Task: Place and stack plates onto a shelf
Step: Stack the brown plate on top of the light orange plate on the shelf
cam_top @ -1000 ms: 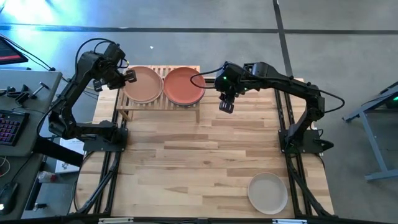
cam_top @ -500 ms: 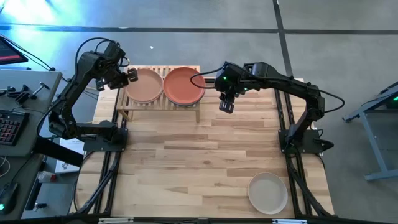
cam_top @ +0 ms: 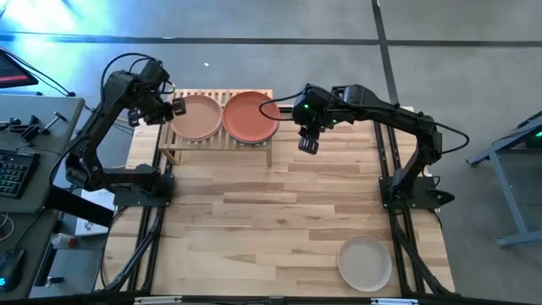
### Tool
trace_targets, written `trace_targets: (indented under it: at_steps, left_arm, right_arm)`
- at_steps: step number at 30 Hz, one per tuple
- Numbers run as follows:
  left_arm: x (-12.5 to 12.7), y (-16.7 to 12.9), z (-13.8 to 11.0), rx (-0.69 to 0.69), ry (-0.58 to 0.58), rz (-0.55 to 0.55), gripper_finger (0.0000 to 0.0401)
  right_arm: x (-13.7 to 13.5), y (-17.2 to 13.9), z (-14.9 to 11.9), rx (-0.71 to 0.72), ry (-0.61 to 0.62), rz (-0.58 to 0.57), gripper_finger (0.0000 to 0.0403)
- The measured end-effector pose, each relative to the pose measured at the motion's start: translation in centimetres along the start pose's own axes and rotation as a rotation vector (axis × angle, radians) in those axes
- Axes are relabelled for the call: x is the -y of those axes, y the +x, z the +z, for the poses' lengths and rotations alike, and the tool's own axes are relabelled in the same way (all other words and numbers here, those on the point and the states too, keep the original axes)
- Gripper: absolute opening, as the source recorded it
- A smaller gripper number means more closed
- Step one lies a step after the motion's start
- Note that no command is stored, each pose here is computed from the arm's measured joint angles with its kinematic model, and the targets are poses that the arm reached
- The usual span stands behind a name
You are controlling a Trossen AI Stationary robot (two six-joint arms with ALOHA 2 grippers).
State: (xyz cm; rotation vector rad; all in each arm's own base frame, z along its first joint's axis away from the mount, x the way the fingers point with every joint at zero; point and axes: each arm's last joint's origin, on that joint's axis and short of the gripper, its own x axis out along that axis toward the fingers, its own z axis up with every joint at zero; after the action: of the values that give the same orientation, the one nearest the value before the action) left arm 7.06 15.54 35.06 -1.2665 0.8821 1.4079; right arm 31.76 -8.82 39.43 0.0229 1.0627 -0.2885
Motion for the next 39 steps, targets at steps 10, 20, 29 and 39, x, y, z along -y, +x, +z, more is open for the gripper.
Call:
trace_targets:
  at_steps: [10, 20, 29, 39]
  left_arm:
    - [0.0, -1.4, -0.2, 0.135, -0.007, -0.139, 0.0086]
    - [2.6, 0.4, 0.1, 0.047, 0.086, -0.114, 0.0086]
    - [3.6, 1.7, 0.8, 0.002, 0.095, -0.071, 0.0086]
    - [4.3, 2.8, 1.4, -0.037, 0.104, -0.039, 0.0086]
  right_arm:
    - [0.0, 0.0, 0.0, 0.0, 0.003, 0.0, 0.0117]
    - [0.0, 0.0, 0.1, 0.007, 0.003, 0.0, 0.0117]
    - [0.0, 0.0, 0.1, 0.007, 0.004, -0.001, 0.0117]
    - [0.0, 0.0, 0.1, 0.007, 0.004, 0.0, 0.0117]
